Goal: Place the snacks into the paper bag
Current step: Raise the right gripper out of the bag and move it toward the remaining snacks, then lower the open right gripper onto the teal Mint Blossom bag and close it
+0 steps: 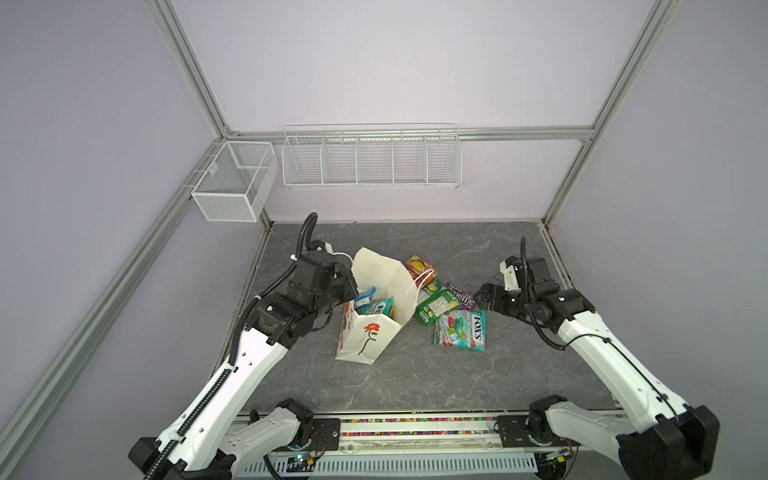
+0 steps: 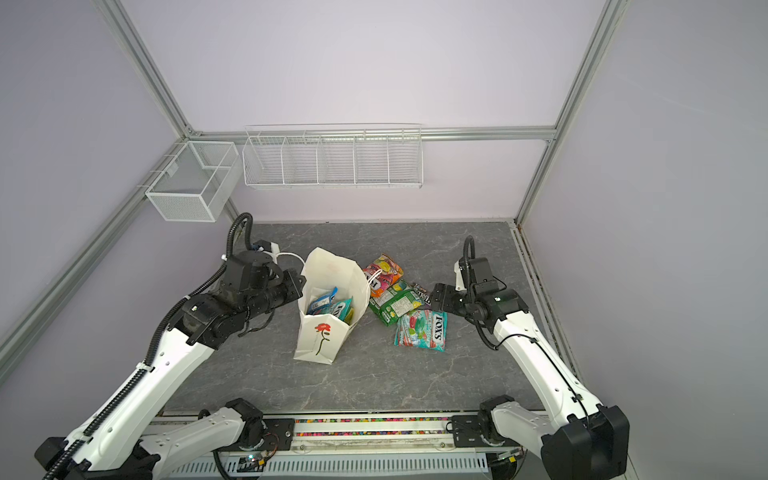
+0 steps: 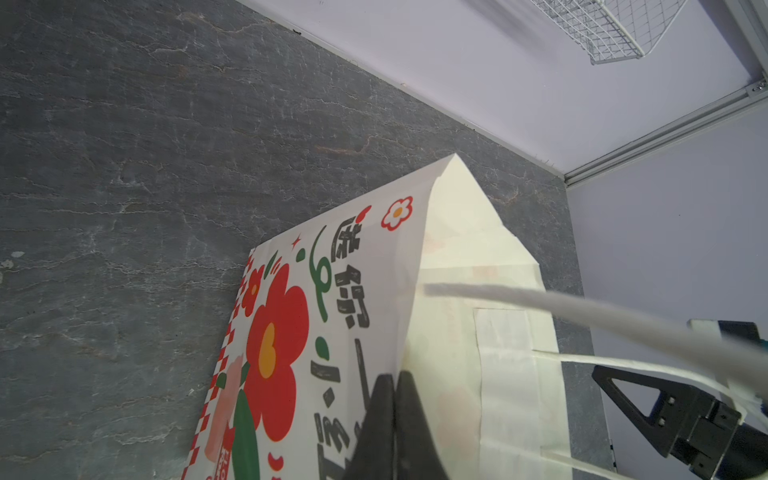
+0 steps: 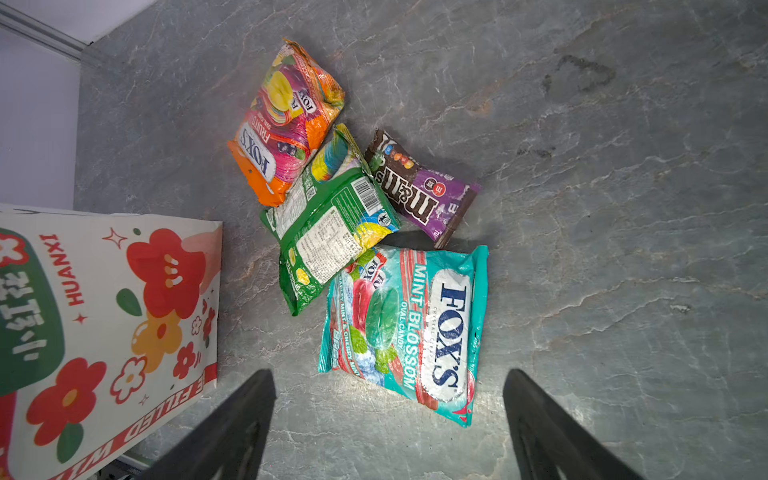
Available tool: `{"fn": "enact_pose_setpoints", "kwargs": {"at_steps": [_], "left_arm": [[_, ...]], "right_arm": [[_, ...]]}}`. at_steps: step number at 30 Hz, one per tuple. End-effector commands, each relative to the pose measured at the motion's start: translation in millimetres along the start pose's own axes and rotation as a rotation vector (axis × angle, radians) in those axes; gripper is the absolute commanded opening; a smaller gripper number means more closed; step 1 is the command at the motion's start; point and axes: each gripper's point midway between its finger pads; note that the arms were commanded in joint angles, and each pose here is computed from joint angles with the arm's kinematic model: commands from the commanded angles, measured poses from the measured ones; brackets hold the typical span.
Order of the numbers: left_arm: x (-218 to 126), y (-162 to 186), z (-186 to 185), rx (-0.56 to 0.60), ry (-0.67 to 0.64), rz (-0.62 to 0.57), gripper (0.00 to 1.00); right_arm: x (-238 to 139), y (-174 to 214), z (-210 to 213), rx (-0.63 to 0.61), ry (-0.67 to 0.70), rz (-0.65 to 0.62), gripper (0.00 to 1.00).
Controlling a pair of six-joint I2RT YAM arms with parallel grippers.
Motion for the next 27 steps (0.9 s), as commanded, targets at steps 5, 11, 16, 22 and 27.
{"fn": "enact_pose_setpoints", "kwargs": {"at_steps": [5,11,16,22,27], "left_arm": [[-0.8,-5.8,-4.6,-0.003,0.021,-0.033,0.00],[-1.2,-5.8,-4.2,-0.003,0.020,-0.035,0.00],[-2.5,-6.6,-5.2,-0.006,0.026,-0.038,0.00],[-2.1,-5.1,-4.7,-0.008,0.026,-0.036,0.00],[-1.8,-4.0,-3.8,-0.009,0.025,-0.036,0.00]], "right_arm": [[10.4,8.0,-13.5,0.067,-0.009,0.038,0.90],[20.5,19.0,-33.0,0.086,0.024,0.054,0.91],[29.8,28.4,-41.1,0.099,0.018,0.078,0.93],[40.3,33.0,-55.5,0.160,0.003,0.095,0.99],[47.8,39.0,-59.2,0.189,-0.023,0.111,0.97]]}}
Point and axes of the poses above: each gripper's point midway between its finger pads, its own x axis out along the fingers, its own z axis along the line the jaws close on, y = z × x, and after that the axes turned 8 degrees about x, right-handed
